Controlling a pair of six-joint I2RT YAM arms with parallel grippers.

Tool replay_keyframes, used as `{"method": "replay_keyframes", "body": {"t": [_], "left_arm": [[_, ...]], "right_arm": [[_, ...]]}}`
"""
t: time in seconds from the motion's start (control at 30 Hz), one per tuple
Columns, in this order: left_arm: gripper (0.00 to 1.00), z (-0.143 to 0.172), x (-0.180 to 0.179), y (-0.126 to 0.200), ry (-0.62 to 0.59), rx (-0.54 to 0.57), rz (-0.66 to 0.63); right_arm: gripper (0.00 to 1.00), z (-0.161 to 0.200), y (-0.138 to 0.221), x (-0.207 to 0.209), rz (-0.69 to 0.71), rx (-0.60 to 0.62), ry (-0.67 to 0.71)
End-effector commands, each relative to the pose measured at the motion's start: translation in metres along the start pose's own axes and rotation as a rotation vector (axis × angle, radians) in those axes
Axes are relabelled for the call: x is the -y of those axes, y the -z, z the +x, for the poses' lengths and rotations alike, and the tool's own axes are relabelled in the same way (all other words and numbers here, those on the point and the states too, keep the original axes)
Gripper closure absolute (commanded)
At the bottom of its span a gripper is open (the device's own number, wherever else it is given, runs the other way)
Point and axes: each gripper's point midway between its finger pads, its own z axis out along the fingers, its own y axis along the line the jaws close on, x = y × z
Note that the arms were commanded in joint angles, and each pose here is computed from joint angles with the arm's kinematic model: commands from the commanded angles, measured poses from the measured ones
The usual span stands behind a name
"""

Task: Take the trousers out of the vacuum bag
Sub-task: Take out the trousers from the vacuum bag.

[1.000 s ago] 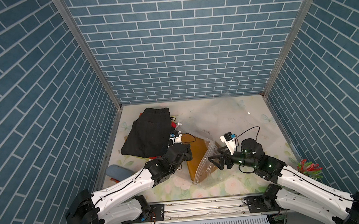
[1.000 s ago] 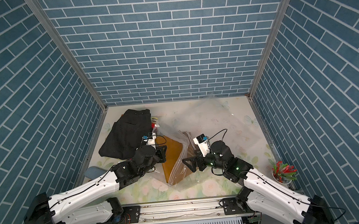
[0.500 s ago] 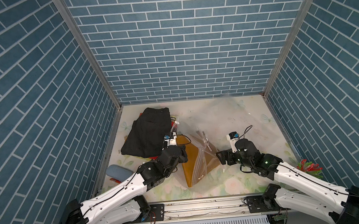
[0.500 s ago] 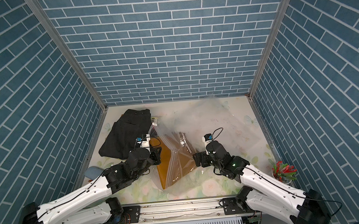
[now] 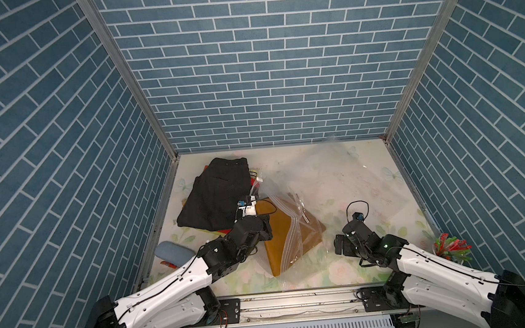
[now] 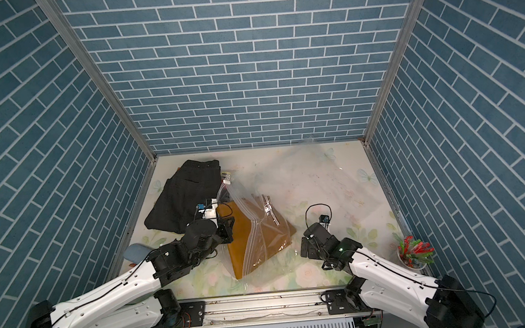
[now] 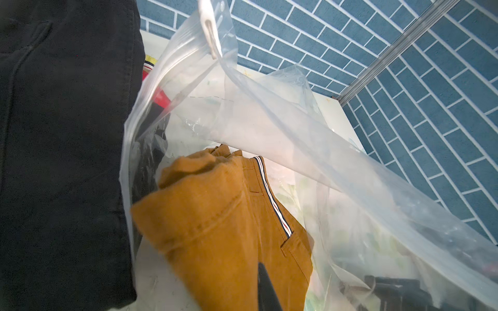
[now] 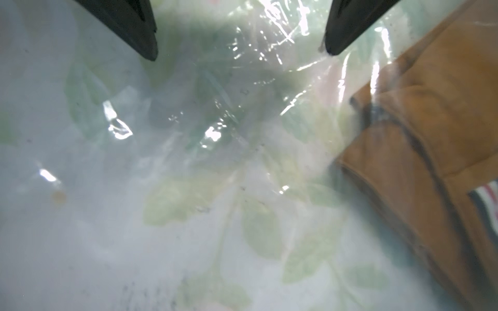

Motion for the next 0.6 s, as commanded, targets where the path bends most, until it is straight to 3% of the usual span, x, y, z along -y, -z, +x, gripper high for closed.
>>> {"method": "replay_keyframes", "body": {"t": [0.0,0.13,0.2,0.33,0.57], "left_arm": [[1.0,-0.019,0.014,0.007,0.042,0.077,0.069],[1.0,-0.019,0.015,0.006,0.038,0.076,0.072],[1.0,-0.018,0.015,0.005,0.034,0.073,0.069],[1.0,-0.017,0.016,0.005,0.037,0.068,0.073],[1.0,-0.021,0.024,0.003,0.045,0.069,0.096]], "right_arm": [[0.01,0.009,-0.004,0.011,0.022,-0.019,-0.093],[0.01,0.008,-0.015,0.002,-0.019,-0.022,-0.109],[0.08,0.006,-0.02,-0.007,-0.058,-0.016,-0.112],[0.26,0.008,-0.029,-0.005,-0.059,-0.011,-0.127],[0.73,-0.006,-0.036,0.014,-0.021,0.064,-0.184]]}}
